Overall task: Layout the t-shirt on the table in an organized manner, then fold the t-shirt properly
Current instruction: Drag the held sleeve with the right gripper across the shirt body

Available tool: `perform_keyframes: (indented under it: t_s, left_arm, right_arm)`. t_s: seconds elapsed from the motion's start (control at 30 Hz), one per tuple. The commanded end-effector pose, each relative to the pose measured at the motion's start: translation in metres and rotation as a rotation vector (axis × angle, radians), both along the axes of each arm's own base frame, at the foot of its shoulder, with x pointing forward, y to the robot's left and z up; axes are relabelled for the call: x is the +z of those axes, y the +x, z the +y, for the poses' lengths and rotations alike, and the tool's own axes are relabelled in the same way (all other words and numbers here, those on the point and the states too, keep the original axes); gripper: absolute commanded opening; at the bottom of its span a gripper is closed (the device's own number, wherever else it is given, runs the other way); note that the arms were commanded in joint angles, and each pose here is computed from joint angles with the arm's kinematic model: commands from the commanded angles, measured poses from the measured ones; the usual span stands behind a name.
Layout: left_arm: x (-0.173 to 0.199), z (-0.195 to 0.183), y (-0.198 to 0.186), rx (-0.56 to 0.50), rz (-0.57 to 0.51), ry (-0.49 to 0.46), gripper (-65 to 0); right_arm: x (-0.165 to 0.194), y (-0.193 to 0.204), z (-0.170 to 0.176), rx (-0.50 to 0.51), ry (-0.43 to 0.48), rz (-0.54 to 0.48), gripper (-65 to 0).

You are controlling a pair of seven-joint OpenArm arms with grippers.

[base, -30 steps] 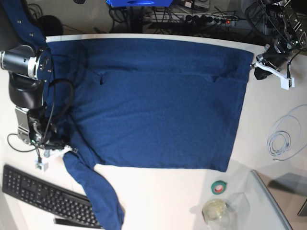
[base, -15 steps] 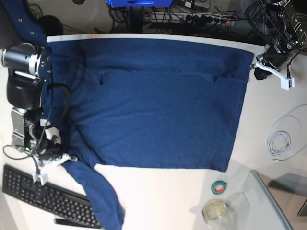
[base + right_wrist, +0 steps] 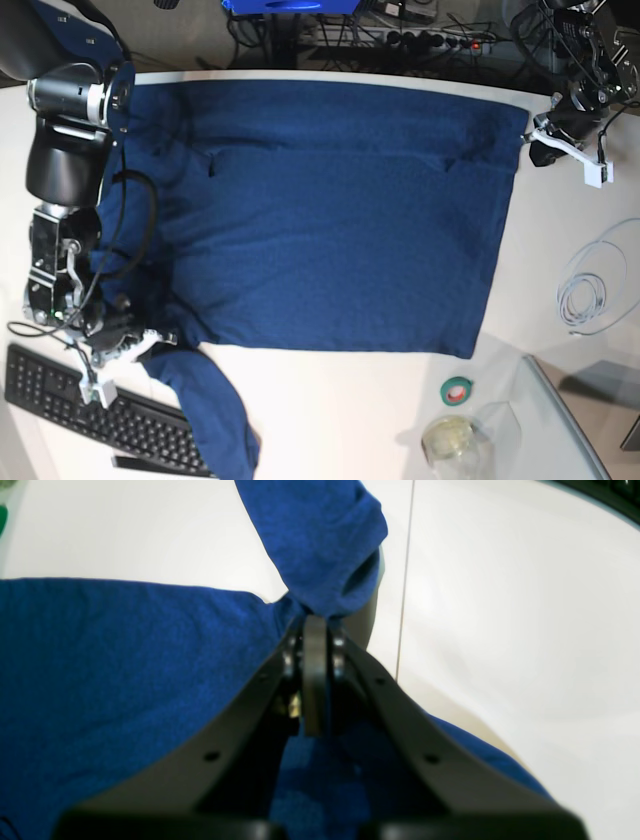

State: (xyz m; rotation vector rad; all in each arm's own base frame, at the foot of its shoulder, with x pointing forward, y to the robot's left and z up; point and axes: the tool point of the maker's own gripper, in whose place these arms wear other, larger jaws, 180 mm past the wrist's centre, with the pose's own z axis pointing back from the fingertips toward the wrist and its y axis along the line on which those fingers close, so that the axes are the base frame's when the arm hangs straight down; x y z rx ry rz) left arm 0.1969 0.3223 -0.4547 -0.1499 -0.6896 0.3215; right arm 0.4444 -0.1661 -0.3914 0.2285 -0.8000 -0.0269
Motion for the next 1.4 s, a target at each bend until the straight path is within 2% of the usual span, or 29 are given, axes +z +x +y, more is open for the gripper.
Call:
perform_keyframes:
  t_s: [0.0, 0.2, 0.67, 0.8, 0.97, 1.03, 1.07, 1.13, 1.2, 1.3, 1.37]
  left_arm:
    - [0.012, 0.009, 0.008, -0.003, -0.041, 0.023, -65.0]
    - [0.012, 0.009, 0.008, -0.003, -0.041, 0.023, -65.0]
    - [0.012, 0.007, 0.009, -0.007, -0.041, 0.022, -65.0]
    - [0.012, 0.007, 0.010, -0.009, -0.042, 0.021, -65.0]
    - [0.014, 0.007, 0.016, -0.012, -0.048, 0.030, -65.0]
    - [0.010, 0.009, 0.013, -0.021, -0.025, 0.056, -65.0]
    - [0.008, 0.009, 0.011, -0.027, -0.011, 0.069, -65.0]
    - [0.009, 0.011, 0.014, -0.034, -0.006, 0.088, -65.0]
    - [0.007, 0.009, 0.015, -0.033, -0.003, 0.090, -65.0]
    - [0.008, 0.009, 0.016, -0.031, -0.008, 0.087, -65.0]
    - [0.008, 0.009, 0.016, -0.031, -0.008, 0.087, -65.0]
  right_arm:
    - [0.029, 0.019, -0.003, 0.002, -0.002, -0.090, -65.0]
    - [0.026, 0.018, 0.027, 0.119, -0.063, -0.080, -65.0]
    - [-0.036, -0.037, 0.034, 0.134, -0.043, 0.061, -65.0]
    - [-0.052, -0.057, 0.048, 0.179, -0.020, 0.097, -65.0]
    - [-0.073, -0.084, 0.050, 0.197, -0.020, 0.202, -64.5]
    - [-0.076, -0.090, 0.050, 0.201, -0.022, 0.227, -59.3]
    - [-0.074, -0.090, 0.053, 0.206, -0.021, 0.228, -54.6]
    - [-0.064, -0.086, 0.054, 0.206, -0.026, 0.199, -44.4]
    - [-0.048, -0.077, 0.054, 0.206, -0.042, 0.145, -37.4]
    - [-0.020, -0.050, 0.052, 0.203, -0.057, 0.069, -33.5]
    - [-0.014, -0.026, 0.049, 0.173, -0.045, 0.065, -33.2]
